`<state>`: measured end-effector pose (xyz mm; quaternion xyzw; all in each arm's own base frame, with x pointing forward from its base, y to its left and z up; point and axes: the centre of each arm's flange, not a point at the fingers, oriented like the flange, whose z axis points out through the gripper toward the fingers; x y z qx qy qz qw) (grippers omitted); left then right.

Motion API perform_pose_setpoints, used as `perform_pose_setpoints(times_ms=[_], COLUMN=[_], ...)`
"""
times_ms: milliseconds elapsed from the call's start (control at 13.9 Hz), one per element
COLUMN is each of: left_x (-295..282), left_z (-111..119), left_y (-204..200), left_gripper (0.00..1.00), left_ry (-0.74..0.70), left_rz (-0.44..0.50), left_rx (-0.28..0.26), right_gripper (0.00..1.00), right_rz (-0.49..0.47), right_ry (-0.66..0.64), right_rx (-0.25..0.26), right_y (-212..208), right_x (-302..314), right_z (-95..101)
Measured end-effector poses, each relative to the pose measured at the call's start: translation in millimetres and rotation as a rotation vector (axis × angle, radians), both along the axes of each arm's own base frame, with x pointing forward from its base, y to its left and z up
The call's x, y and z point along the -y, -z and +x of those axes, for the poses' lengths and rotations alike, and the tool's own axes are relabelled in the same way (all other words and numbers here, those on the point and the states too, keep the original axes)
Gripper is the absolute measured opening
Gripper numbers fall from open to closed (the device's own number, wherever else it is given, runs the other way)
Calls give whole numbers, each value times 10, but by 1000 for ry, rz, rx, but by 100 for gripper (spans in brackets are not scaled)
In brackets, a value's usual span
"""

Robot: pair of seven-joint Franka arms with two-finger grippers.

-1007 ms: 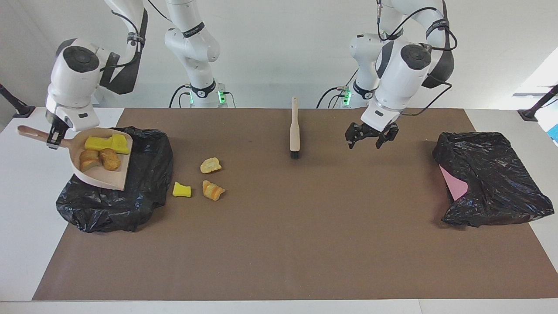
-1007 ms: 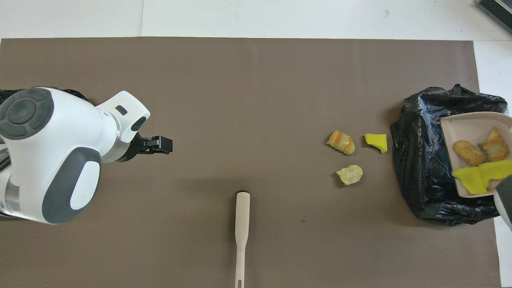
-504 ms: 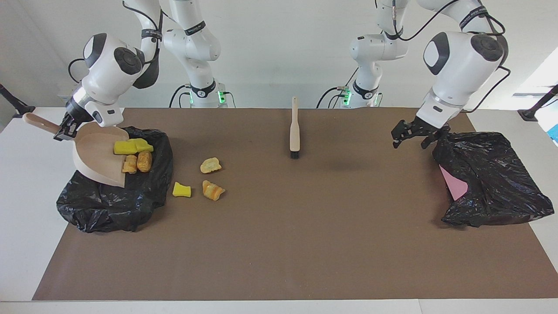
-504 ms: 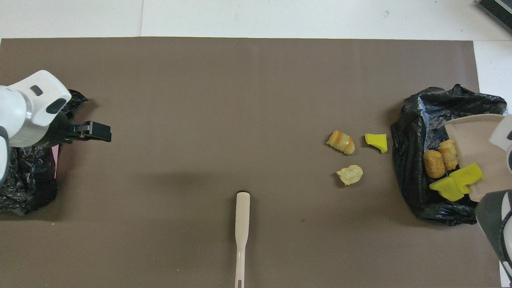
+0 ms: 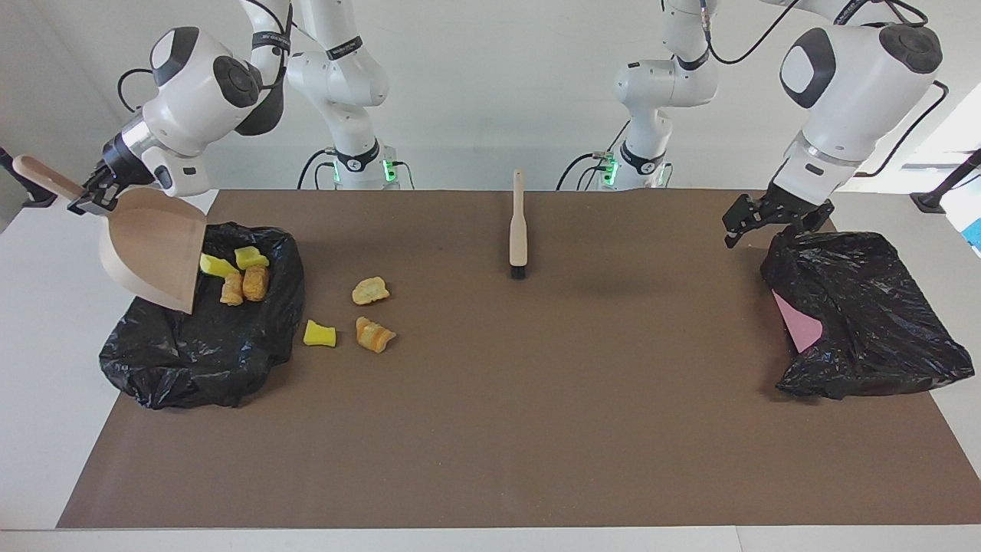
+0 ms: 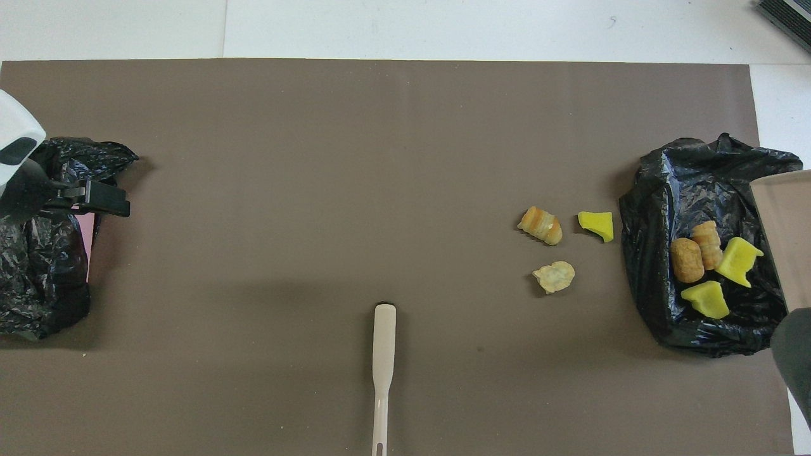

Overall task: Sweep and dump trash in bin
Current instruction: 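Tip the dustpan with the right gripper while the left gripper withdraws, then carry the empty dustpan with the right gripper back to the table center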

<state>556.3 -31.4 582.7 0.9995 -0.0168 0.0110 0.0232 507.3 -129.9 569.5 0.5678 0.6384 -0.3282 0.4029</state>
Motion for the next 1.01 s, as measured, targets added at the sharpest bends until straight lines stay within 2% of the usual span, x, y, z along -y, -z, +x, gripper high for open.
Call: perform_pose_setpoints(times_ms=[216, 432, 504, 647, 863, 1007], left_x=[-25, -30, -36, -42, -62, -77], left_z=[-23, -39, -40, -55, -106, -134], left_y=[-147, -225, -224, -213, -187, -180], left_gripper=[100, 100, 100, 100, 100, 100], left_ry=[9, 39, 54, 72, 79, 80], left_rz=[22, 23, 24, 26, 34, 43], left_rx=[-2, 1, 1, -12, -55, -79], right_gripper=[32, 32, 32, 32, 32, 32], right_rz=[18, 115, 149, 207, 244, 276], right_ry=[5, 54, 57, 104, 221, 299], right_rx=[42, 63, 84, 161, 244, 318], right_y=[-118, -214, -221, -162, -117, -85], right_x=[-207, -498, -618, -916, -1418, -1868], right_z=[118, 381, 478, 618, 840, 1027])
